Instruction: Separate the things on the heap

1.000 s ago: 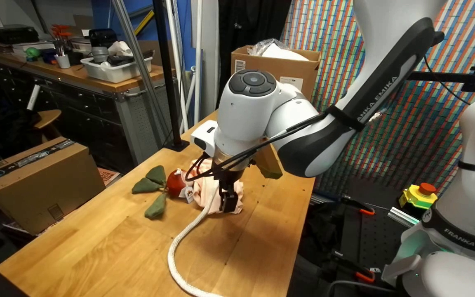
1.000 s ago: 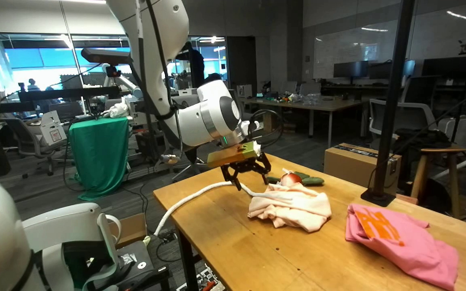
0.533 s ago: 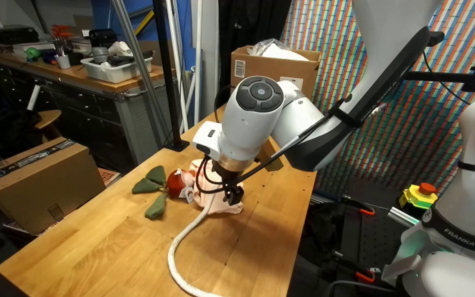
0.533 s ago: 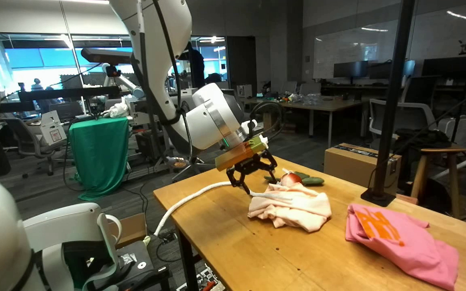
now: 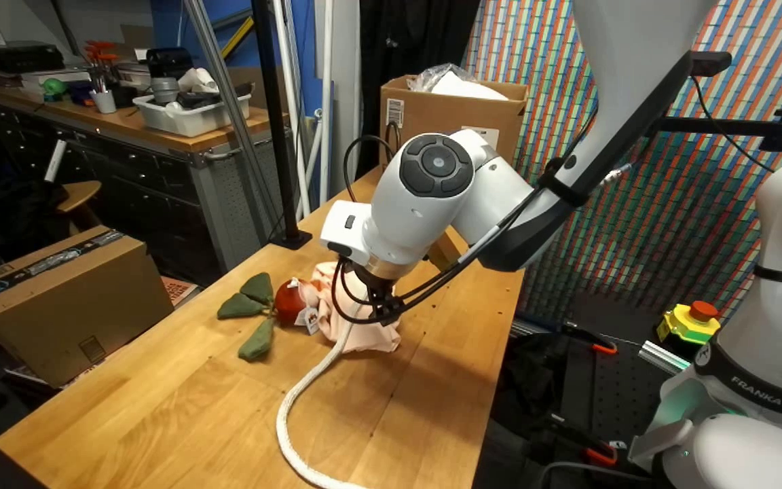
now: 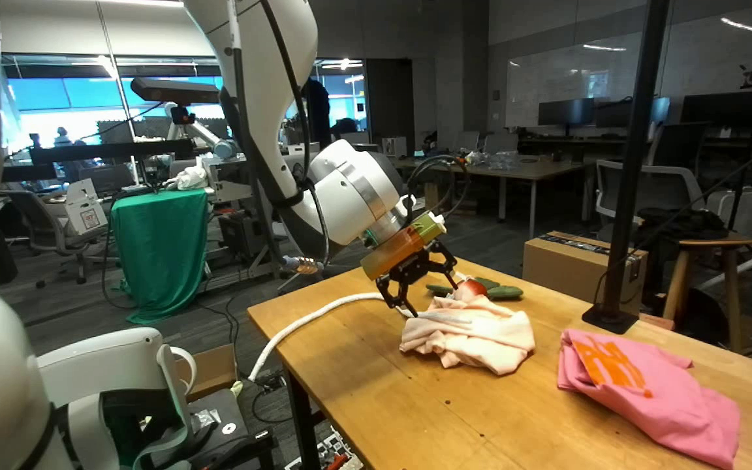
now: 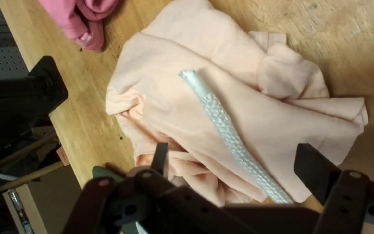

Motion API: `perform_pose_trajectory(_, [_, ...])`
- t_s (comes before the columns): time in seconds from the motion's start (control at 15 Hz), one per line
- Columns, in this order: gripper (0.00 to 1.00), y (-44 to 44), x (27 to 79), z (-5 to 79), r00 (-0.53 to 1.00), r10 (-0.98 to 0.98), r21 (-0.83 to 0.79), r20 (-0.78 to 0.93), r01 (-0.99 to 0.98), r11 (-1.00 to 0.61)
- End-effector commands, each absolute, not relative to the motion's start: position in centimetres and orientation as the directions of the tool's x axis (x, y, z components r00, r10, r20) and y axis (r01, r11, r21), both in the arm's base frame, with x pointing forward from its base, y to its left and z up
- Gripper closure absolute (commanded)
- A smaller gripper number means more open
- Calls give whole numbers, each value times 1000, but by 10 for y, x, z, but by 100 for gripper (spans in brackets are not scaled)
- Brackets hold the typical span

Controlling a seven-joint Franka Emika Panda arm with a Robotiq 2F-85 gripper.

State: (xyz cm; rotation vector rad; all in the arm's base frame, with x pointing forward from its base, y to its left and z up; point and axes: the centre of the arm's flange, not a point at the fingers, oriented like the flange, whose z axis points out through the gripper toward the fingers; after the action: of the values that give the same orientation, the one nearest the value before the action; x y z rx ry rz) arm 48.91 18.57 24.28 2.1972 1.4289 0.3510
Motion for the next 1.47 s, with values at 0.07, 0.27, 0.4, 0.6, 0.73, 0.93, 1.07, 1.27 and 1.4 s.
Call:
perform_pose_trajectory(0.07, [0, 166, 505, 239, 370, 926, 564, -75, 782, -266])
perform_pose_trajectory(0.27, [0, 158, 514, 233, 346, 932, 562, -110, 795, -229])
perform_pose_trajectory(0.4, [0, 158, 518, 229, 327, 937, 546, -125, 811, -210])
perform_pose_trajectory(0.6, [0, 163, 521, 224, 289, 945, 549, -151, 820, -163])
perform_pose_trajectory(0.73, [0, 167, 522, 223, 270, 949, 554, -162, 821, -139])
perform_pose_trajectory(0.93, [0, 171, 524, 225, 252, 953, 552, -170, 825, -120])
perform_pose_trajectory(1.07, [0, 172, 525, 226, 246, 954, 554, -172, 825, -113])
perform_pose_trajectory(1.27, [27, 172, 528, 227, 242, 955, 553, -175, 826, -108])
perform_pose_trajectory(1.4, [32, 172, 530, 227, 237, 955, 552, -176, 827, -103])
